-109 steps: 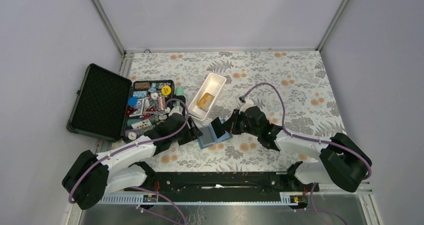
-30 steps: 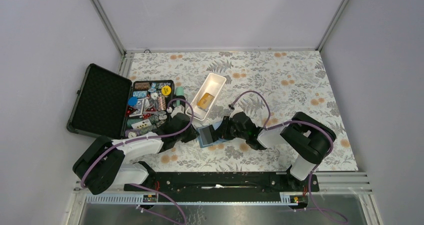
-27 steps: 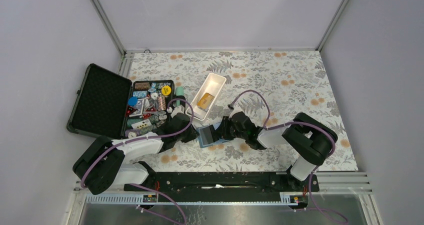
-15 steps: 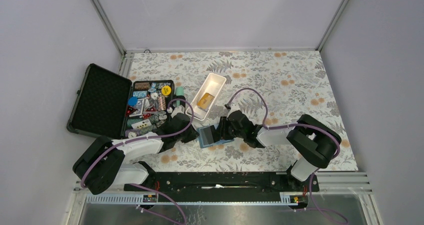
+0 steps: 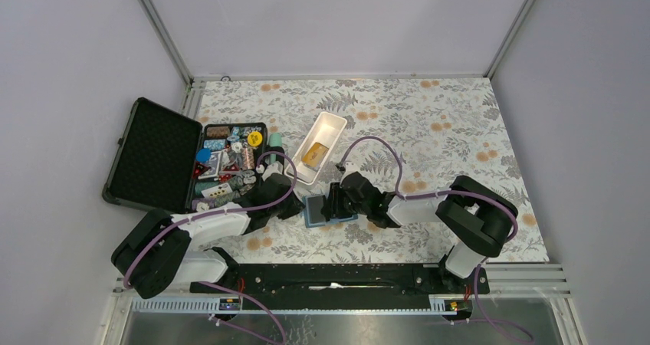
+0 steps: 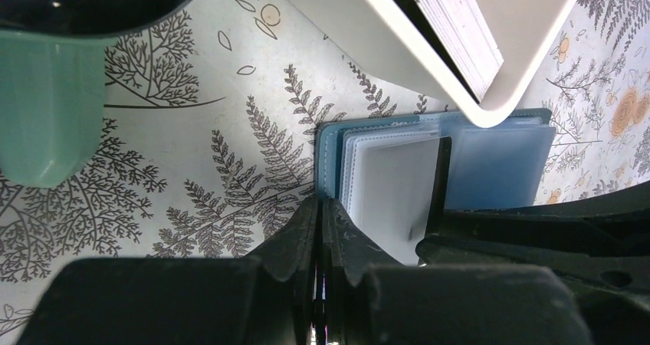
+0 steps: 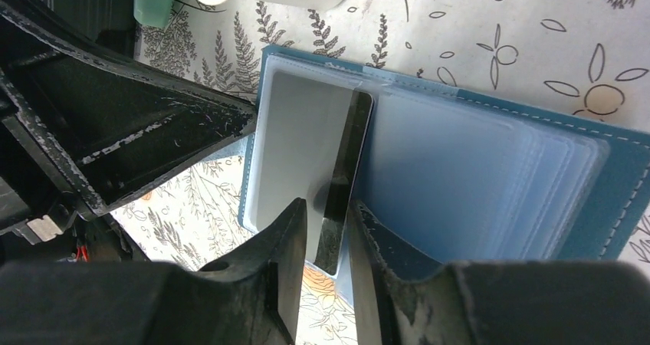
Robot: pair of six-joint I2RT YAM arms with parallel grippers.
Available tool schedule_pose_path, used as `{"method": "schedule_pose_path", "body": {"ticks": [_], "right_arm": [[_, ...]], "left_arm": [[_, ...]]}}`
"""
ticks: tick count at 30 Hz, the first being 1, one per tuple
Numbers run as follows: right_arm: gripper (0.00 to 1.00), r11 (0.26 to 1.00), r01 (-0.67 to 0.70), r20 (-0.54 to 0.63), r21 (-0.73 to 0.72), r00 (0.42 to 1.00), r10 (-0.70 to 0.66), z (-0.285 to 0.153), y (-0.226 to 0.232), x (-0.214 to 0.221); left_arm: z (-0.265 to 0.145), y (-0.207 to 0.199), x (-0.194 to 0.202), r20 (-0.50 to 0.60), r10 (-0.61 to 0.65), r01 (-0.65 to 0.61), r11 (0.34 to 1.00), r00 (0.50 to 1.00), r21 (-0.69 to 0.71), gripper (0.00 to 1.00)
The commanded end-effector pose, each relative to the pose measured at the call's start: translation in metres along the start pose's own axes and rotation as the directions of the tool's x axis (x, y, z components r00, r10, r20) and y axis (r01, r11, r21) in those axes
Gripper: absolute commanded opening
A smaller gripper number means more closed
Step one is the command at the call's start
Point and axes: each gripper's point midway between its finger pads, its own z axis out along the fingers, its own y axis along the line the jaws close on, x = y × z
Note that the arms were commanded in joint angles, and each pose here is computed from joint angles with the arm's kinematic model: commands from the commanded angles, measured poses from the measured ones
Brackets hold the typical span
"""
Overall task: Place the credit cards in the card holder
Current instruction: Insert the credit card into the card holder.
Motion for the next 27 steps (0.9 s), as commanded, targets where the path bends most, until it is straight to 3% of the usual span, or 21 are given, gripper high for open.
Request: {"method": "schedule_pose_path", "body": {"ticks": [1, 9, 27], "right_arm": [[0.35, 1.0, 0.005, -0.06, 0.019, 0.998, -0.003, 0.003, 0.003, 0.016], [0.4, 1.0, -0.024, -0.053, 0.018, 0.998, 0.025, 0.002, 0.009, 0.013], [0.29, 1.0, -0.004, -0.045, 0.008, 0.999, 0.005, 0.006, 0.032, 0.01]], "left_arm": [[-0.003, 0.015, 0.014, -0.049, 0.022, -0.024, 0.999, 0.999, -0.04, 0.0], [-0.005, 0.012, 0.013, -0.045, 0.017, -0.018, 0.999, 0.999, -0.03, 0.0], [-0.011, 0.008, 0.01, -0.033, 0.011, -0.011, 1.0, 0.999, -0.013, 0.0]]}}
